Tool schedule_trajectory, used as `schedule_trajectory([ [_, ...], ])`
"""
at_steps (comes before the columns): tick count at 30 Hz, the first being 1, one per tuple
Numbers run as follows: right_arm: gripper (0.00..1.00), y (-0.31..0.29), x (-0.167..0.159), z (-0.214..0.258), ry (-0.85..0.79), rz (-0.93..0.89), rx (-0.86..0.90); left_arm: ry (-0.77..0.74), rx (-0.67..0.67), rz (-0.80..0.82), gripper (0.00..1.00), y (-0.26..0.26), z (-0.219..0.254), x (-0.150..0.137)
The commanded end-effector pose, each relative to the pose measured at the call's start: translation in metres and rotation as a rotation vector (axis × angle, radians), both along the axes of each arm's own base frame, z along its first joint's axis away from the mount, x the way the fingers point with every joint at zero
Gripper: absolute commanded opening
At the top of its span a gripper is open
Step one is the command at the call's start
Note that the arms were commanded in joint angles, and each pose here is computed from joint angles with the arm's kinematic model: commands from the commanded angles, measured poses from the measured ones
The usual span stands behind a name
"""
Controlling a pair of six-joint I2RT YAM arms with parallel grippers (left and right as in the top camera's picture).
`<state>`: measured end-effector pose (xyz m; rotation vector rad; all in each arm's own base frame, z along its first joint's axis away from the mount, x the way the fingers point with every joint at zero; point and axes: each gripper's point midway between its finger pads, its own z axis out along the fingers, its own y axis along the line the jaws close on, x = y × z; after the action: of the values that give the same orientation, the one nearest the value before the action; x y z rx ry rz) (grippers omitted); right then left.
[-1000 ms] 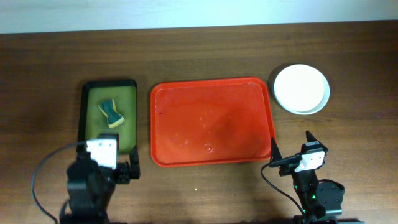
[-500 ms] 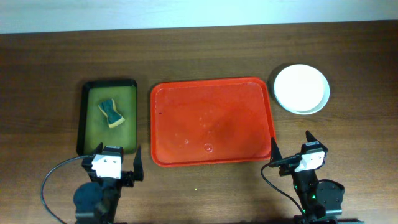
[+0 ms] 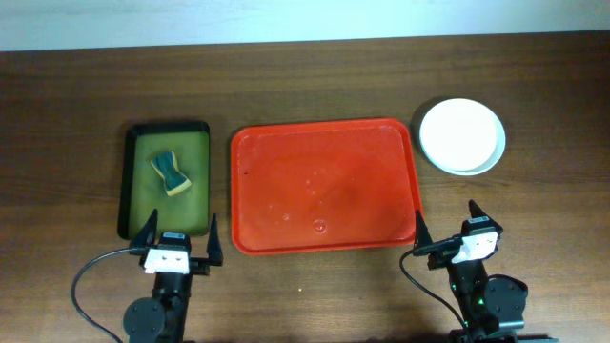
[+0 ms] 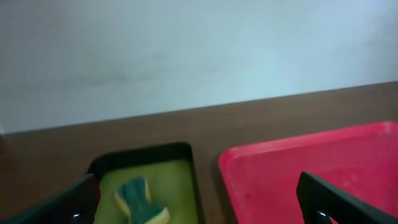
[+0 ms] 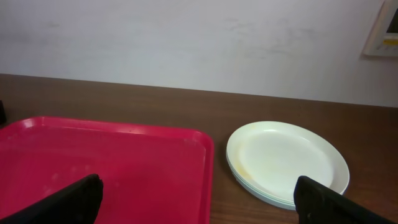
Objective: Clean dirty plates on tray and stack at the side
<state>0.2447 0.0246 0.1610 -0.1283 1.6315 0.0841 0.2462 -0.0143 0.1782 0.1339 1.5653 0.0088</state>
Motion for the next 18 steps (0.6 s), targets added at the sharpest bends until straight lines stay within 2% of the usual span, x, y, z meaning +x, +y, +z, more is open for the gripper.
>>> schedule_trajectory([
  [1, 0.99, -0.003, 0.000, -0.003, 0.003, -0.017, -0.003, 0.042, 0.023, 0.141, 0.99, 0.025, -0.013, 0.000],
  [5, 0.99, -0.003, 0.000, -0.003, 0.003, -0.017, -0.003, 0.067, 0.026, 0.212, 0.99, 0.037, -0.019, -0.002],
  [18, 0.99, -0.003, 0.000, -0.003, 0.003, -0.017, -0.003, 0.075, 0.026, 0.180, 0.99, 0.032, -0.021, -0.001],
])
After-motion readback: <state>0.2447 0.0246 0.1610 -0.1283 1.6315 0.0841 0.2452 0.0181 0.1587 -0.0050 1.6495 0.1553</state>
